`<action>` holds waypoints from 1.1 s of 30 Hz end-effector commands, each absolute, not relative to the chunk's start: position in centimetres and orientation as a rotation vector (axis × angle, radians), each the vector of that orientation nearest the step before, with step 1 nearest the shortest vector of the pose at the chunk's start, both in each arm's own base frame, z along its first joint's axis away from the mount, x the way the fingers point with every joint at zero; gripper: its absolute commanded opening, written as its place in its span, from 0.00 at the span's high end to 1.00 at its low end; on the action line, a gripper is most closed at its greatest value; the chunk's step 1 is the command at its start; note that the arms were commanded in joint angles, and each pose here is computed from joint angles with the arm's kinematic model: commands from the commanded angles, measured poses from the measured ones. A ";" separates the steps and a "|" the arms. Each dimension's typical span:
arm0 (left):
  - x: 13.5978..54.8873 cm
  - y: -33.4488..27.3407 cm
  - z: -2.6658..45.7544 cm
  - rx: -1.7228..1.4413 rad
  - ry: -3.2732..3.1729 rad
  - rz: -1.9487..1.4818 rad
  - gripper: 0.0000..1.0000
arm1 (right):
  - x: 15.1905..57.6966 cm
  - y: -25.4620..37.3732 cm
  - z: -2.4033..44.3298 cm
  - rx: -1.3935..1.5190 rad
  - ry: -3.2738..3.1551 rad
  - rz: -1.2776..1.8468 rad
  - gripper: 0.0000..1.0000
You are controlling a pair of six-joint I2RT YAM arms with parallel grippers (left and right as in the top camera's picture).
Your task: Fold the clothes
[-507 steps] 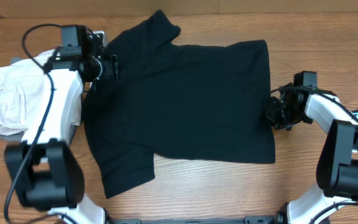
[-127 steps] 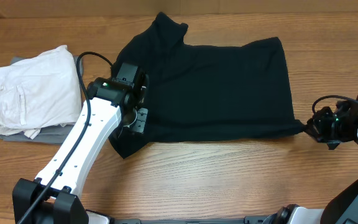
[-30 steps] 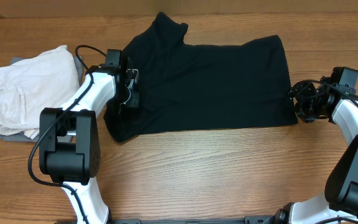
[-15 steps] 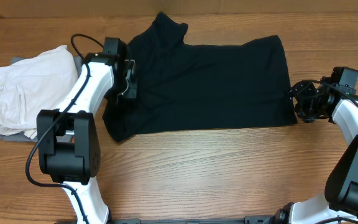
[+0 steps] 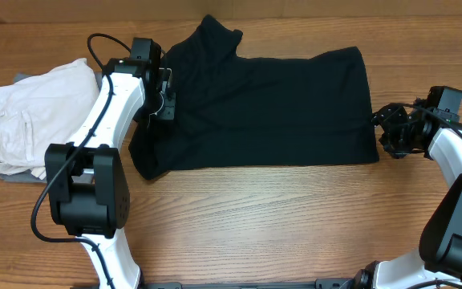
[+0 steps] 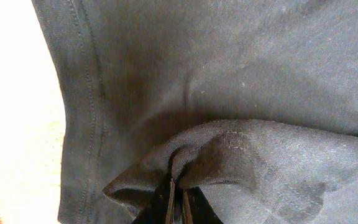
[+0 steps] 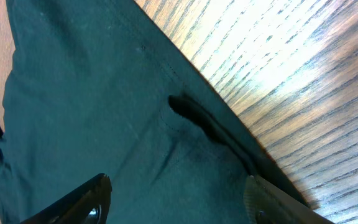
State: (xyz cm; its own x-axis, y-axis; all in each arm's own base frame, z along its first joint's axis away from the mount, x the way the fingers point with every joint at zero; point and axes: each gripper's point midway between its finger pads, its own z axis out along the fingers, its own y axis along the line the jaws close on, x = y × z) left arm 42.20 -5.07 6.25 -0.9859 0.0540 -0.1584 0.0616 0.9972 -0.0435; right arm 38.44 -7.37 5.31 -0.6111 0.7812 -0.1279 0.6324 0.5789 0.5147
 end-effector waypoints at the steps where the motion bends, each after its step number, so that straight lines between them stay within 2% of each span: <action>1: 42.6 -5.1 6.2 0.103 2.978 -0.047 0.95 | 38.5 -7.6 5.3 1.144 2.471 0.593 0.28; 3: 42.6 -5.1 6.2 0.103 2.979 -0.047 0.91 | 38.5 -7.6 5.3 1.144 2.471 0.593 0.27; 5: 42.6 -5.1 6.2 0.103 2.979 -0.047 0.80 | 38.5 -7.6 5.3 1.144 2.471 0.593 0.28; 6: 42.6 -5.1 6.2 0.103 2.979 -0.047 0.81 | 38.5 -7.6 5.3 1.144 2.471 0.593 0.27; 8: 42.6 -5.1 6.2 0.103 2.979 -0.047 0.96 | 38.5 -7.6 5.3 1.144 2.471 0.593 0.27; 13: 42.6 -5.1 6.2 0.104 2.981 -0.047 0.96 | 38.5 -7.6 5.3 1.144 2.472 0.593 0.27; 14: 42.6 -5.1 6.2 0.110 2.982 -0.046 0.93 | 38.5 -7.6 5.3 1.145 2.471 0.593 0.28; 16: 42.3 -5.1 6.1 0.121 2.991 -0.044 0.69 | 38.5 -7.6 5.2 1.145 2.472 0.593 0.28; 19: 41.8 -4.9 5.6 0.159 3.009 -0.033 0.43 | 38.4 -7.6 5.2 1.146 2.473 0.593 0.27; 21: 41.6 -4.9 4.9 0.172 3.010 -0.032 0.37 | 38.4 -7.6 5.2 1.147 2.474 0.594 0.27; 30: 40.3 -4.8 2.3 0.206 3.031 -0.029 0.39 | 38.4 -7.6 5.2 1.147 2.474 0.593 0.27; 33: 40.0 -4.6 1.7 0.210 3.035 -0.014 0.45 | 38.4 -7.6 5.2 1.147 2.474 0.593 0.27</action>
